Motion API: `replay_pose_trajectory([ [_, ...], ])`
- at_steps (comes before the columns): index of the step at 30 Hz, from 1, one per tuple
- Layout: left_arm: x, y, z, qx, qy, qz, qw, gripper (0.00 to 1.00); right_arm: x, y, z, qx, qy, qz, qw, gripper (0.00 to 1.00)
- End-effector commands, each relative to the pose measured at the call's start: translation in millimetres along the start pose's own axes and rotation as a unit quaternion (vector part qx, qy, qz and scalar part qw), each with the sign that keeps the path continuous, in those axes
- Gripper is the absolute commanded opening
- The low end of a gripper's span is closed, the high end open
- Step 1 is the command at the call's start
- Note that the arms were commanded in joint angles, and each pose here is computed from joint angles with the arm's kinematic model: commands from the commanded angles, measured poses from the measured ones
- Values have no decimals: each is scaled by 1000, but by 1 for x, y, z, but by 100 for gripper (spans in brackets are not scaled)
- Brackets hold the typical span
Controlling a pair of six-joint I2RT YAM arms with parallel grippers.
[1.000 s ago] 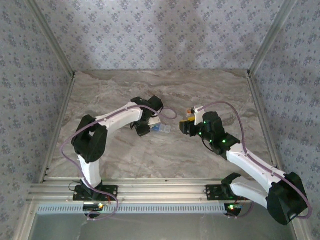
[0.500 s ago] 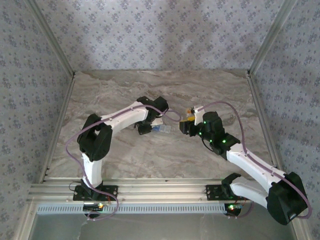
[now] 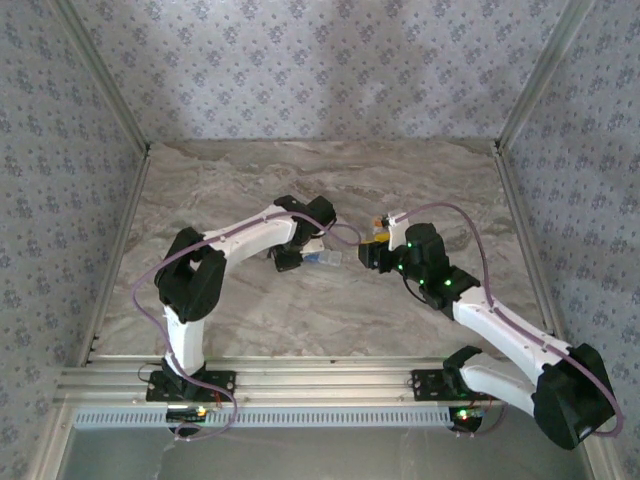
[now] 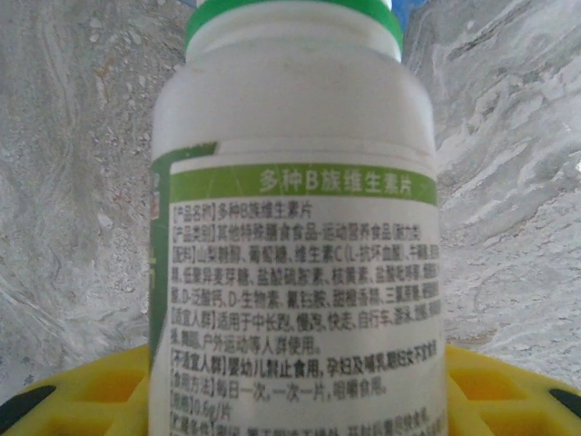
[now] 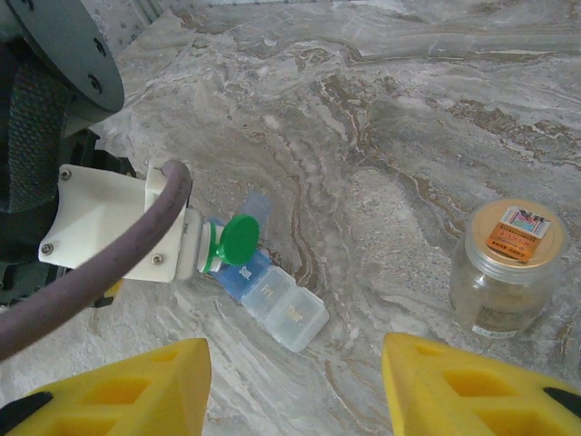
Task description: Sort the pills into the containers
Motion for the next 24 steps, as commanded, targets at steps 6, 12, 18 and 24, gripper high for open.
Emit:
replay_pose_trajectory([
  [6, 18, -1, -1, 26, -22, -32, 999, 0, 4, -1, 3, -4, 3, 10, 1000, 54],
  [12, 20, 6, -7, 23, -40, -46, 998, 0, 6, -2, 6, -5, 7, 10, 1000, 54],
  [18, 23, 16, -23, 23, -79, -71, 994, 0, 7, -2, 6, -4, 9, 10, 1000, 54],
  [24, 25, 18, -33, 27, -108, -80, 991, 0, 8, -2, 8, -6, 12, 11, 1000, 54],
])
Point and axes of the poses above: each hand's point on the last joint's axis, 136 mm out from that joint toward the fingers, its own z axis out along the fingers, its own y axis along the line the jaws close on, x = y × z, the point moved 8 cm from there along -z, back along the fingers, and after that the axes turned 1 degree about z, right-handed, at the moved point
